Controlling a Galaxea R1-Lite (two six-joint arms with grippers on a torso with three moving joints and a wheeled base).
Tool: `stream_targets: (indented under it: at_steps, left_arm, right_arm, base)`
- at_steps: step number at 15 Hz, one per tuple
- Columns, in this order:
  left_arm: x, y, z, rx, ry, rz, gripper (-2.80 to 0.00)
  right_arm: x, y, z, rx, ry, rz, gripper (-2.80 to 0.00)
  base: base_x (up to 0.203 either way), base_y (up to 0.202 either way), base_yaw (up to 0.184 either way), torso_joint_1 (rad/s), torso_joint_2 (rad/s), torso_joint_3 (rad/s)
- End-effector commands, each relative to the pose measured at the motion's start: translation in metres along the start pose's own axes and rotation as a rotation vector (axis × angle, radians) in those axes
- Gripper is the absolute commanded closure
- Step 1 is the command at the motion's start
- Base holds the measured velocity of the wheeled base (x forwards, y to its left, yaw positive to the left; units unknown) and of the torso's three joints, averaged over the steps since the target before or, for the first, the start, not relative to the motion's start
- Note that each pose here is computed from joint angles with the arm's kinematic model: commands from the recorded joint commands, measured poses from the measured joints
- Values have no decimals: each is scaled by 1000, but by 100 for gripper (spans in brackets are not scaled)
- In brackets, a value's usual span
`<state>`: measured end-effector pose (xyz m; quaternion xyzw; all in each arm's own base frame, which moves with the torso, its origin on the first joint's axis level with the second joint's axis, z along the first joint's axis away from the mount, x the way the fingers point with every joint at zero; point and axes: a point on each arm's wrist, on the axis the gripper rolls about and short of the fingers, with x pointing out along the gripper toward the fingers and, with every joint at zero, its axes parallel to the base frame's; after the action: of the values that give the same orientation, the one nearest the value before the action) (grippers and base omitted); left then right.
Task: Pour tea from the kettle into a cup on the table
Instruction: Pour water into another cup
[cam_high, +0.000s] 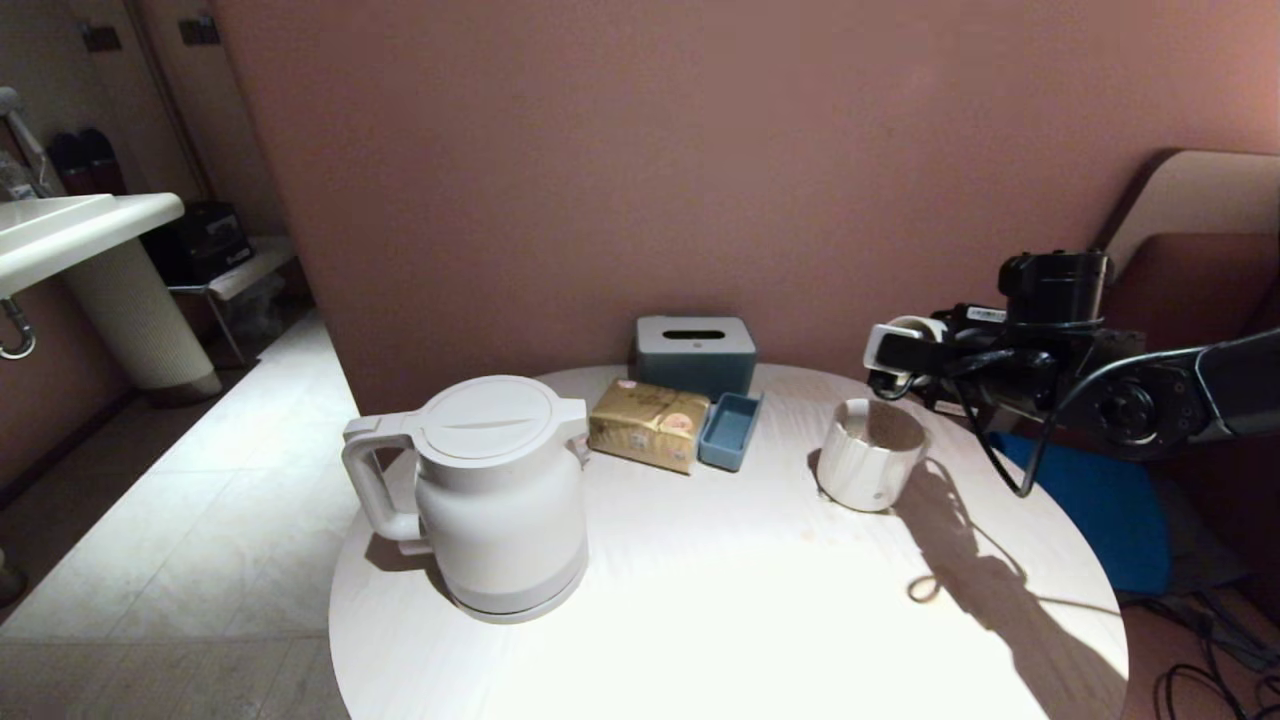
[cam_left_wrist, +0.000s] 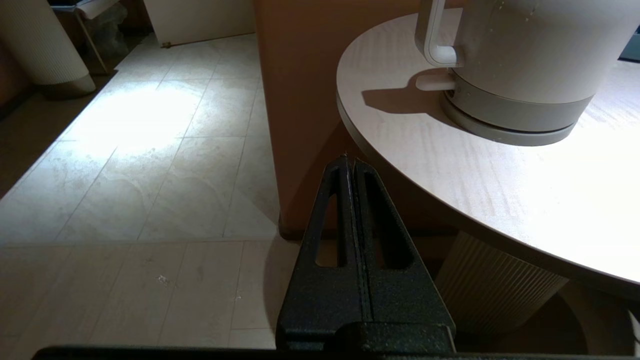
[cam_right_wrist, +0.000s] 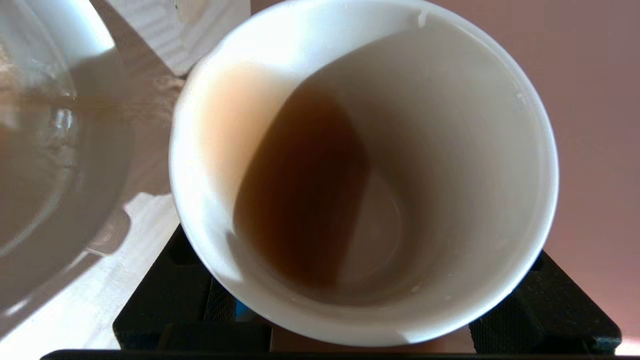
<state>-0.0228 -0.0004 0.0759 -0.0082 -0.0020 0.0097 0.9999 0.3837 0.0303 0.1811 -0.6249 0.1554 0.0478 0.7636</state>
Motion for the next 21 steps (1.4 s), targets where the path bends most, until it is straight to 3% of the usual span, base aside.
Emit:
stream_targets:
  at_steps: [1,4,13,17,21]
  left_arm:
    - [0,0,0,0,-1,1,0]
    - [0,0,0,0,-1,1,0]
    - [0,0,0,0,-1,1,0]
    - [0,0,0,0,-1,1,0]
    - [0,0,0,0,-1,1,0]
  right_arm:
    - [-1,-1,1,-16,-1,-8,0]
    - [1,-9,1,-93,-12,-95,0]
    - [-3,3,-3,-122,-7,-70,0]
    - [-3,6,-5,-206,-15,-162,0]
    - [-6,9,-6,-237,-16,-169,0]
  base:
    - [0,0,0,0,0,0]
    - [0,0,0,0,0,0]
    - [0,0,0,0,0,0]
    - [0,0,0,0,0,0]
    - [0,0,0,0,0,0]
